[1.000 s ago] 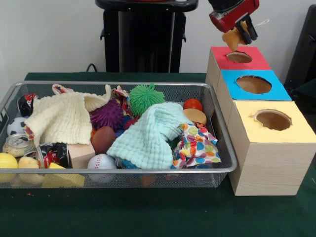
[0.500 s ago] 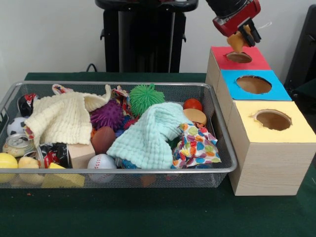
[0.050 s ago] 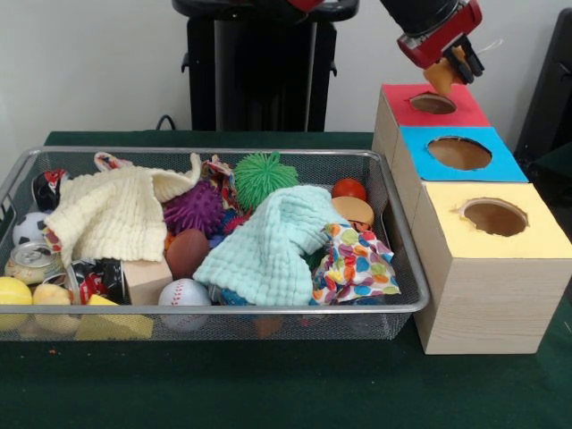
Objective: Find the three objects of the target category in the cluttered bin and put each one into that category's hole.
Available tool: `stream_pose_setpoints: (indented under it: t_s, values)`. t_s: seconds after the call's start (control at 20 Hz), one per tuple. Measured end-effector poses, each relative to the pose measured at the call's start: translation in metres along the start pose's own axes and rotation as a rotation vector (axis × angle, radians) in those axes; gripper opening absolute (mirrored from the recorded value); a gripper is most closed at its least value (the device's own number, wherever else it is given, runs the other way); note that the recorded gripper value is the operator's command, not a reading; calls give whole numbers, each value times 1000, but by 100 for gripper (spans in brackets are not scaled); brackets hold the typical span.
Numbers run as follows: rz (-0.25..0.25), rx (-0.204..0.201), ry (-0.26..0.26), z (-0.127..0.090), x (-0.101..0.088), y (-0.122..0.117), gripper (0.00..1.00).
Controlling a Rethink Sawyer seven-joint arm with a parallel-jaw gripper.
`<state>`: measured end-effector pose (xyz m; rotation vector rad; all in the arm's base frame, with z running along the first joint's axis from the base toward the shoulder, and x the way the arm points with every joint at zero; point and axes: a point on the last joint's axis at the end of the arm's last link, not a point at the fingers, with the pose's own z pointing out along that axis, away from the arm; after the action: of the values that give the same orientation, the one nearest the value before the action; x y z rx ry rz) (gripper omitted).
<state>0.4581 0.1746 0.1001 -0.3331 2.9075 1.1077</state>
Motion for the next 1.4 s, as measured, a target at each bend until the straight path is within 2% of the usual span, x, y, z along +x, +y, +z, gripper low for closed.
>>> stream_pose_setpoints:
  t_s: [0.8, 1.4]
  values:
    - [-6, -76, 38, 21, 22, 6, 0]
    - [2, -91, 41, 24, 24, 6, 0]
